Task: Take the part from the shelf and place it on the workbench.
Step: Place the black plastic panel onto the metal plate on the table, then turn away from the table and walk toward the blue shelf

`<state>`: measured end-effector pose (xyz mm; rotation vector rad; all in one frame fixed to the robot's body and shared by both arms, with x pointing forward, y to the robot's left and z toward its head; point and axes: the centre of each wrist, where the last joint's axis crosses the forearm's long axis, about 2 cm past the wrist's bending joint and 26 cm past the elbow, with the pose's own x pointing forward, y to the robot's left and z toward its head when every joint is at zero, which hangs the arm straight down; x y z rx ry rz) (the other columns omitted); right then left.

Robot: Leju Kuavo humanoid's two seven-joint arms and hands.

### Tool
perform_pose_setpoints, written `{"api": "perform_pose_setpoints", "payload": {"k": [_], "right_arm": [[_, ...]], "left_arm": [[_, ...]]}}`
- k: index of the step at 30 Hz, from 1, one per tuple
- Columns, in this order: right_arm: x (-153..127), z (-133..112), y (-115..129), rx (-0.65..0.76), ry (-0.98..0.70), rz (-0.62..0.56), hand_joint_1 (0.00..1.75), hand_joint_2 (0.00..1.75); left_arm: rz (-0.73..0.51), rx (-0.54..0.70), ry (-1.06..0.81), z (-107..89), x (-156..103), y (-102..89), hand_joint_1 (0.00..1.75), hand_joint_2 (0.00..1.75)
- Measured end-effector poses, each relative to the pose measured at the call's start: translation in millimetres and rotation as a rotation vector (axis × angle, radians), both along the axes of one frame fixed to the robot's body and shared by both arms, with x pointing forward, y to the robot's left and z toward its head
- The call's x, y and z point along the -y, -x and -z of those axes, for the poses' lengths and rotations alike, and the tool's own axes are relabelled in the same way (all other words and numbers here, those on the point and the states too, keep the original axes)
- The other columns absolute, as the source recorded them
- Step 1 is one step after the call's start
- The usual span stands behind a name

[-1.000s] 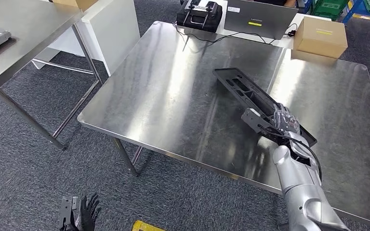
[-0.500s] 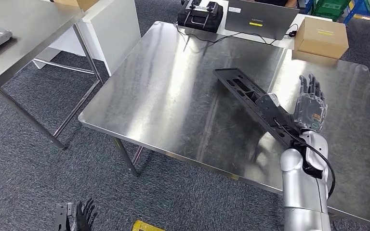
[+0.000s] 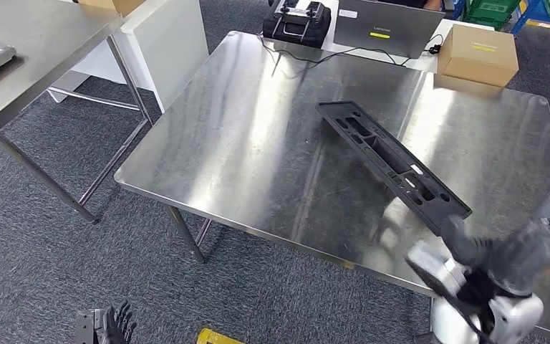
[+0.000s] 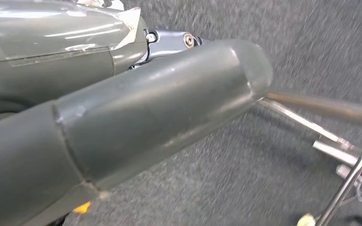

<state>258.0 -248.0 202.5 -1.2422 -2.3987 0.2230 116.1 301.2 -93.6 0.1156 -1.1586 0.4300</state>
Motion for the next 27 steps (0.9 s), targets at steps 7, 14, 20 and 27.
{"api": "perform_pose_setpoints", "payload": {"k": [7, 14, 20, 27], "right_arm": [[-30, 15, 48, -0.06, -0.314, -0.468, 0.0, 0.0], [-37, 22, 49, -0.155, -0.392, -0.704, 0.0, 0.0], [-44, 38, 36, -0.272, -0.424, -0.758, 0.0, 0.0], [-49, 58, 28, -0.369, -0.434, -0.743, 0.0, 0.0]], "left_arm": [[-0.102, -0.027, -0.03, 2.4, -6, 16.0, 0.0, 0.0], [-0.181, -0.049, -0.001, 5.6, -5, 31.1, 0.0, 0.0], [-0.212, -0.047, 0.049, 7.1, 1, 38.8, 0.0, 0.0], [-0.19, -0.04, 0.077, 8.1, 2, 44.9, 0.0, 0.0]]}}
